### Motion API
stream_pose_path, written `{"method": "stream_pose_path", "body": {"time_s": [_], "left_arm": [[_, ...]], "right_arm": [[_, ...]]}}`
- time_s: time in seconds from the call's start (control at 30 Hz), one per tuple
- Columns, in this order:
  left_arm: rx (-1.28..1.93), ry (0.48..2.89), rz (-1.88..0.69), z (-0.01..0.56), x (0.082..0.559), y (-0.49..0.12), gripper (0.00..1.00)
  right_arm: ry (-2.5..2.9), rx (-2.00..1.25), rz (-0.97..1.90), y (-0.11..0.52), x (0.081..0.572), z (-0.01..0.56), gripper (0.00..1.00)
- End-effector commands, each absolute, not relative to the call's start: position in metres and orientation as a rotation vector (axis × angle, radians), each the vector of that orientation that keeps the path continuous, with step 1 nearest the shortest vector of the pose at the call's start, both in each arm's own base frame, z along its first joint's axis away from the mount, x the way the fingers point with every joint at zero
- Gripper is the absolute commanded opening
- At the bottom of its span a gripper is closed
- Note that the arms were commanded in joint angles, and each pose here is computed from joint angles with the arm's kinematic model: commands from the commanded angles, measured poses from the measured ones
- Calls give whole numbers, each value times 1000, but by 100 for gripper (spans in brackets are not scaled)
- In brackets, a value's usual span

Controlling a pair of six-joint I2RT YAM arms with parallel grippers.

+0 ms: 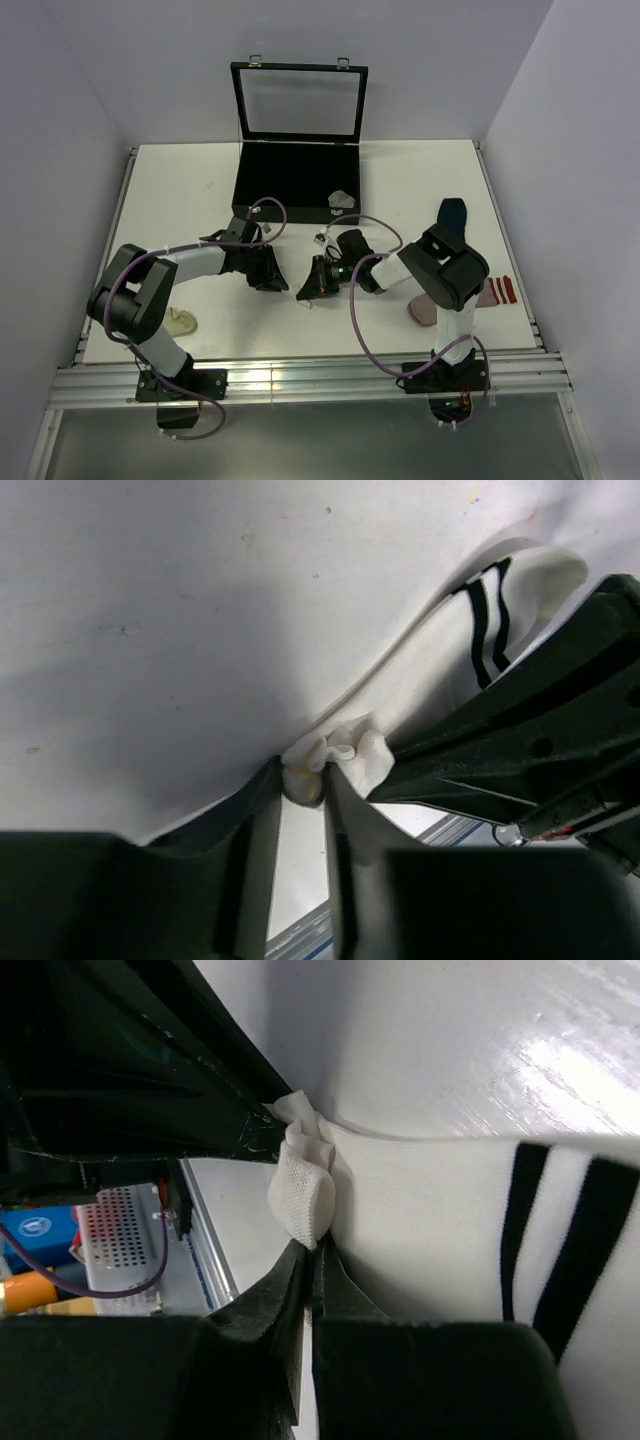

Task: Roll the socks
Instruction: Roll the sock at the center of the board.

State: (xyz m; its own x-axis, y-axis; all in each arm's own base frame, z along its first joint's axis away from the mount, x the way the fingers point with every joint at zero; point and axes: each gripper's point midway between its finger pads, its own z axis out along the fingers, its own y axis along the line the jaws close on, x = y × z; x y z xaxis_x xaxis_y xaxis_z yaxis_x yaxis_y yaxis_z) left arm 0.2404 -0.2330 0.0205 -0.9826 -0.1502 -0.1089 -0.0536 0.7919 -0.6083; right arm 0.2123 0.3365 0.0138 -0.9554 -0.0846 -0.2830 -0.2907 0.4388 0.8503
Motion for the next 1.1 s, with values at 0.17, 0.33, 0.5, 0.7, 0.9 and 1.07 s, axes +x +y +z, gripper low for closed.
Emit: {"method": "stream_pose_path", "body": {"time_s": [0.17, 0.33, 0.5, 0.7, 0.9, 1.07], "left_arm": [[-134, 2829, -877, 23, 248, -231, 5], [-137, 2820, -889, 28, 252, -234, 1], [-137, 2813, -894, 33, 256, -236, 1], [-137, 2815, -893, 36, 258, -237, 1], [-134, 2817, -893, 39, 259, -238, 1], [-126, 2823, -885, 39, 258, -238, 1]], "right_arm": [[2517, -383, 1144, 313, 236, 11, 25], [2438, -486, 910, 310, 246, 34, 36], [2290, -590, 693, 316, 247, 67, 40], [2169, -713, 573, 338, 240, 87, 40], [2167, -784, 556, 358, 233, 74, 39], [2190, -825, 500, 358, 235, 53, 39]]}}
